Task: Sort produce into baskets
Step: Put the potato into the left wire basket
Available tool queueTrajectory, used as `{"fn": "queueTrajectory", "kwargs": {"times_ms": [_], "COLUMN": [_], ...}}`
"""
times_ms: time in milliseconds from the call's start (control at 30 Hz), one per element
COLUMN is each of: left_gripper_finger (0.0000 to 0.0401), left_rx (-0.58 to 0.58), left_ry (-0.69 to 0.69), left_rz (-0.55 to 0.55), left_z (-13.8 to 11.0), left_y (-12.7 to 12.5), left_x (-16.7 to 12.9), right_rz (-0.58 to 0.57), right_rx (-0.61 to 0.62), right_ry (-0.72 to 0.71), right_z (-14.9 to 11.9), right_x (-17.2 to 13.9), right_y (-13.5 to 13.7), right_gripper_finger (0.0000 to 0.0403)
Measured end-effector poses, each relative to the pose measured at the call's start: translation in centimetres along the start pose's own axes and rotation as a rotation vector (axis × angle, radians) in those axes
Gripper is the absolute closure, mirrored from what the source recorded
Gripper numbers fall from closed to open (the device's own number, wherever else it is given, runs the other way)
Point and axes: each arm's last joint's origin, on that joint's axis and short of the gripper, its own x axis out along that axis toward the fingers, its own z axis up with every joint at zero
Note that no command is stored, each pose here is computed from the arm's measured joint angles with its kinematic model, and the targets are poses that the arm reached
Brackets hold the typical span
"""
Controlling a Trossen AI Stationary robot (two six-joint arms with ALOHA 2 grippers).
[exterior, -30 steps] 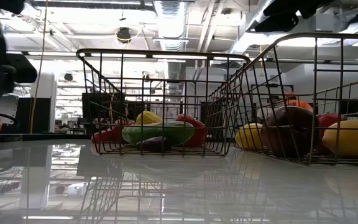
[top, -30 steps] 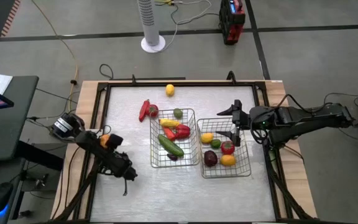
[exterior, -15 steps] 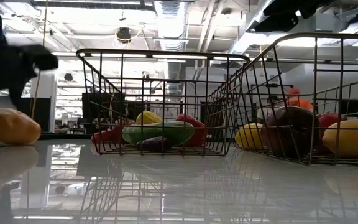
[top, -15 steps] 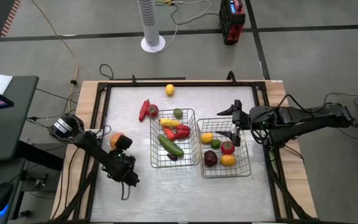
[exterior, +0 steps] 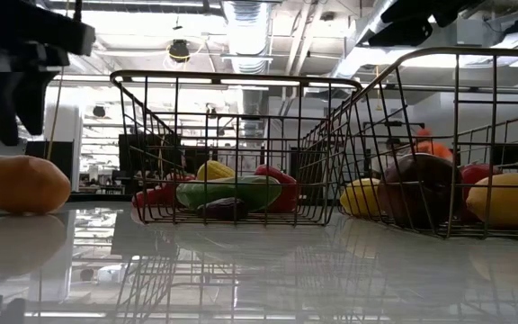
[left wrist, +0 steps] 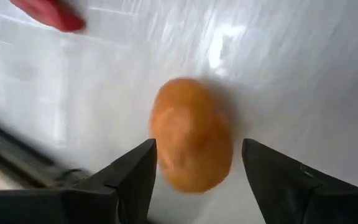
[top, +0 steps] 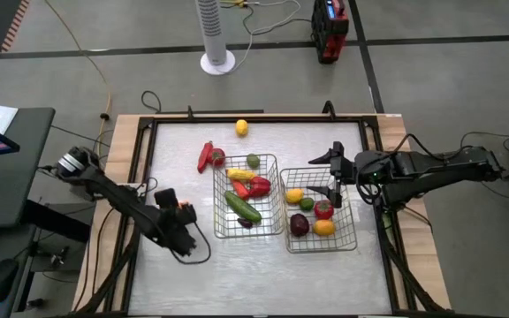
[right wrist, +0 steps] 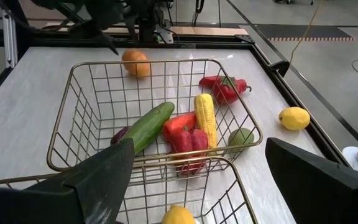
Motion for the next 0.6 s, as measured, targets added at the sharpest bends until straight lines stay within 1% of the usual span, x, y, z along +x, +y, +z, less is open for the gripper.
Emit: {"fn": "queueTrajectory", "kwargs": {"times_ms": [67, 133, 233, 333, 433, 500, 600], "left_gripper_finger": [0.0176, 0.0176, 0.0176, 0.0166, 0.014, 0.0118, 0.0084], "left_rx": [-0.081, -0.149, -0.209, -0.259, -0.305, -0.307, -0.292], "left_ry": [-0.011, -0.003, 0.007, -0.007, -0.022, -0.025, -0.008], "left_rz": [-0.045, -0.05, -0.042, -0.09, -0.169, -0.207, -0.189], "left_z": [0.1, 0.2, 0.3, 0.6, 1.0, 1.1, 1.0], "left_y": [0.4, 0.7, 0.7, 0.4, -0.1, -0.4, -0.2], "left_x": [0.2, 0.4, 0.9, 1.5, 1.9, 2.0, 2.0], "right_rz": [0.0, 0.0, 0.0, 0.0, 0.0, 0.0, 0.0], "right_rx": [0.0, 0.0, 0.0, 0.001, 0.0, 0.0, 0.0], "right_ry": [0.0, 0.0, -0.001, -0.001, 0.0, 0.0, 0.0], "right_z": [0.0, 0.0, 0.0, 0.0, 0.0, 0.0, 0.0], "right_x": [0.0, 0.0, 0.0, 0.0, 0.0, 0.0, 0.0], "right_y": [0.0, 0.0, 0.0, 0.0, 0.0, 0.0, 0.0], "right_gripper_finger": [0.0014, 0.0014, 0.0014, 0.0014, 0.0014, 0.0014, 0.0014]}}
